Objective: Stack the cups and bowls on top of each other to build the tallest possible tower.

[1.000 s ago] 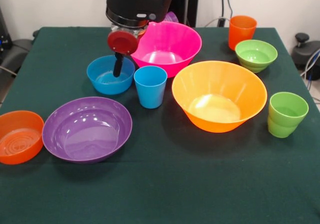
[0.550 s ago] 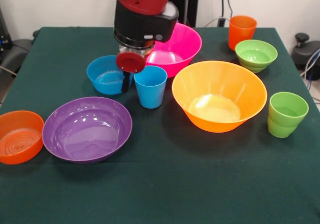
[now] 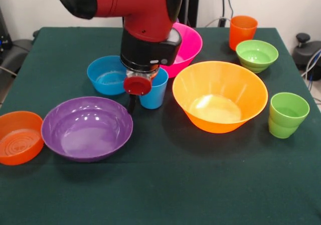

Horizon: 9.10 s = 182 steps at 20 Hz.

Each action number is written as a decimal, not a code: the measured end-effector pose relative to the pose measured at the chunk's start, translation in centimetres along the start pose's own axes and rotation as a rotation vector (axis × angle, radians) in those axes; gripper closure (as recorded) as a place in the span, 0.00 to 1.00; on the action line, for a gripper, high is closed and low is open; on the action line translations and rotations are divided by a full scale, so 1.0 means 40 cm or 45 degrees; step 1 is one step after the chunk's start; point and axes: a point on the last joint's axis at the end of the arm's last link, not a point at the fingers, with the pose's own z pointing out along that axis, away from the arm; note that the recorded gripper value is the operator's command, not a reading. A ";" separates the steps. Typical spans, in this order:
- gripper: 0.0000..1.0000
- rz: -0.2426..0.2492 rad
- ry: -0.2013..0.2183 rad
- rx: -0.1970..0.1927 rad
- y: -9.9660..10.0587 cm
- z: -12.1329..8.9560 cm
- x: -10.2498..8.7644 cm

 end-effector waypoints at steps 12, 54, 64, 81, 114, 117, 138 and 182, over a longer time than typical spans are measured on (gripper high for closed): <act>0.00 -0.004 0.032 -0.030 0.005 0.016 0.018; 0.00 -0.019 -0.053 -0.101 0.044 -0.070 -0.017; 0.00 -0.021 -0.029 -0.062 0.021 -0.026 0.002; 0.00 -0.074 -0.077 -0.054 0.007 -0.031 0.043; 0.00 -0.029 -0.141 -0.058 -0.027 -0.004 0.043; 0.00 0.001 -0.141 -0.073 -0.011 -0.019 -0.007; 0.00 -0.334 -0.081 -0.187 0.111 -0.146 -0.216; 0.00 -0.711 0.237 -0.138 0.118 -0.041 -0.254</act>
